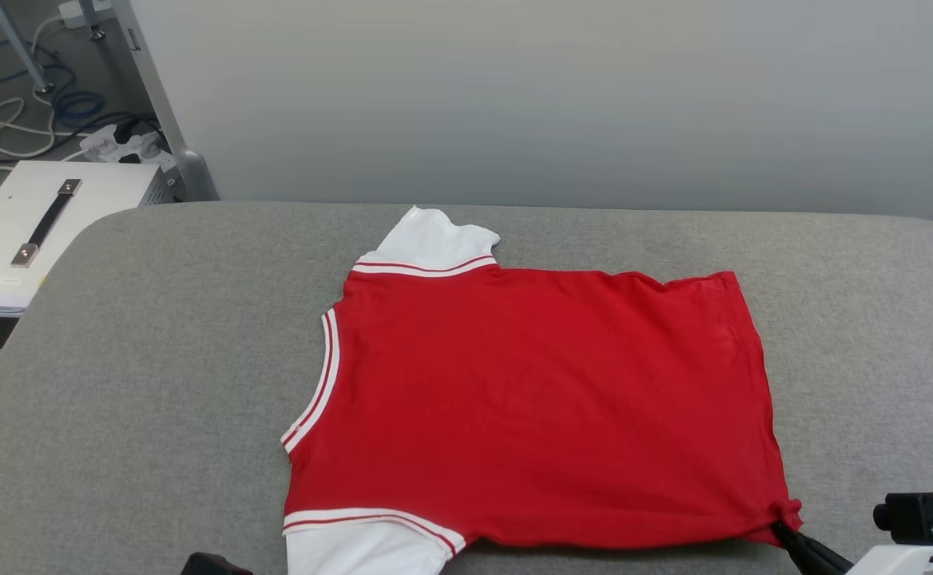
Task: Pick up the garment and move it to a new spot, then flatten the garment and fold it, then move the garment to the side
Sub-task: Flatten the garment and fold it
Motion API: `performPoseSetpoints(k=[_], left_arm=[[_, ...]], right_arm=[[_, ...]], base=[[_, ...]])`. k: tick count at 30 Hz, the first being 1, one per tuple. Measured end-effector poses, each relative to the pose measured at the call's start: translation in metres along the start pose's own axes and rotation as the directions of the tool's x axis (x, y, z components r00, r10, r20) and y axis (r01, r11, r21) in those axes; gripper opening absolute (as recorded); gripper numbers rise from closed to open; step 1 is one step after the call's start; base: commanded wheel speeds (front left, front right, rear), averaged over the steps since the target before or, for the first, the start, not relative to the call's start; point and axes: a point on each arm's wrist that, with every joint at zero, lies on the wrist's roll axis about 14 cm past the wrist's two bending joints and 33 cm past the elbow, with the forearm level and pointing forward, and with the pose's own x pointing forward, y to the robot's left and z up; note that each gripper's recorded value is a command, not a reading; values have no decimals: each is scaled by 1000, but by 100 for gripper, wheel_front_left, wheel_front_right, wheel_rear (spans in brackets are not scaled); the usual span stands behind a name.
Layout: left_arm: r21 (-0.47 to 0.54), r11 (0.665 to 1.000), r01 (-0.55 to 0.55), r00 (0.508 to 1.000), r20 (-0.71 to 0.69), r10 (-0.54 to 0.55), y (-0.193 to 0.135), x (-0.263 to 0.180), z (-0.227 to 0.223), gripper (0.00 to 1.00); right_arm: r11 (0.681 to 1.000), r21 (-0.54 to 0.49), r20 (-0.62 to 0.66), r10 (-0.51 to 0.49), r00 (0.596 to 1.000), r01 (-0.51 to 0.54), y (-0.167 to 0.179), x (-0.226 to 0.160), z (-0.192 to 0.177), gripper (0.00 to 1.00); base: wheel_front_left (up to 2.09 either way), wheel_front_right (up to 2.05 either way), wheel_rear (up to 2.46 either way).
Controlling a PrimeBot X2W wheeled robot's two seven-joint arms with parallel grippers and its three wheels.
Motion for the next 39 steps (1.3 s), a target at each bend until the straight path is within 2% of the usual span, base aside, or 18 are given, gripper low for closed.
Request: performPoseSetpoints(k=[8, 15, 18, 24, 32, 39], left_arm=[[61, 998, -26, 997, 80, 21, 16, 9, 40, 0], [171, 984, -44, 990, 138, 21, 35, 30, 87, 0], [227, 973, -32, 994, 106, 8, 42, 43, 98, 0], [274, 961, -31, 997, 72, 12, 59, 72, 117, 0], [305, 952, 2, 1000, -15, 3, 77, 113, 119, 0], [311, 949, -42, 999, -16, 49, 109, 141, 124, 0]], right_arm=[[1000, -20, 49, 23, 999, -22, 5, 3, 30, 0], [999, -41, 55, 24, 998, -21, 6, 16, 51, 0], [999, -47, 51, 19, 998, -17, 6, 26, 59, 0], [998, -67, 5, 0, 1000, 1, 1, 46, 61, 0], [996, -81, -43, -41, 998, 37, -12, 73, 58, 0], [994, -82, -77, -80, 994, 74, -25, 88, 50, 0]], base=[[0, 0, 0], [0, 0, 0], [0, 0, 0], [0, 0, 0], [0, 0, 0], [0, 0, 0]])
